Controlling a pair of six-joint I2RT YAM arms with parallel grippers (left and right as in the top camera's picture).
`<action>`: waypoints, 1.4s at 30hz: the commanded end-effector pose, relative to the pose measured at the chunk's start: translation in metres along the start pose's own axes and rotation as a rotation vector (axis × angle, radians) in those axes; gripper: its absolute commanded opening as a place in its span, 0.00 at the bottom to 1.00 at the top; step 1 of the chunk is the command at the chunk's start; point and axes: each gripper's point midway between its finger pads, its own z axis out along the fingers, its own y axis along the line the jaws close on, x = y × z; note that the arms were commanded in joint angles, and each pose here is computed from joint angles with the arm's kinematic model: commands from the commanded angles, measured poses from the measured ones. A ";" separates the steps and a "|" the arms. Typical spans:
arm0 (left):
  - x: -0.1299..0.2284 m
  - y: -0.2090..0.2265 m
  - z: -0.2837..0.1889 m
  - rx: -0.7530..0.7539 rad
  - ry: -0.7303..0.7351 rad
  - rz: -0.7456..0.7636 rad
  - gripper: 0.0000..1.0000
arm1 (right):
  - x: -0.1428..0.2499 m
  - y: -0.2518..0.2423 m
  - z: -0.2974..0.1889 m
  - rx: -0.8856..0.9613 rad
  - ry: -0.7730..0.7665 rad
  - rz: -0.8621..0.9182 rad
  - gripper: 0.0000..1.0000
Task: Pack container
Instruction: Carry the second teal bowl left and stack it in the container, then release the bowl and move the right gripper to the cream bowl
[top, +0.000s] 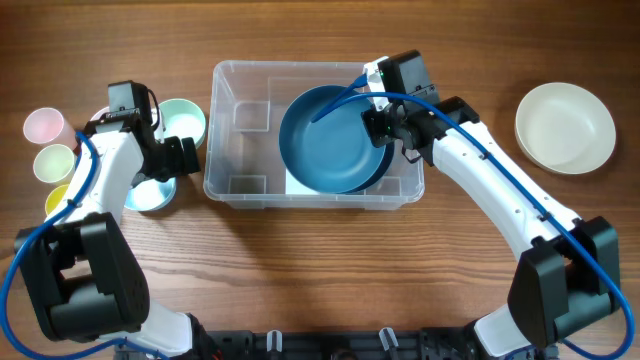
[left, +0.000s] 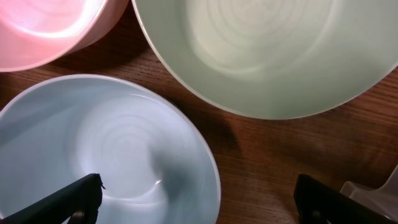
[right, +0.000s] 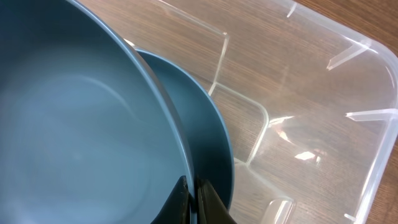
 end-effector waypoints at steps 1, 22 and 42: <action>0.005 0.000 0.005 0.009 0.019 0.008 1.00 | -0.012 -0.002 -0.002 0.008 -0.029 0.023 0.04; 0.005 0.000 0.005 0.009 0.019 0.008 1.00 | -0.031 -0.066 -0.088 0.212 -0.205 0.357 0.79; 0.005 0.000 0.005 0.009 0.019 0.008 1.00 | 0.202 -0.296 -0.175 0.468 -0.022 1.427 0.83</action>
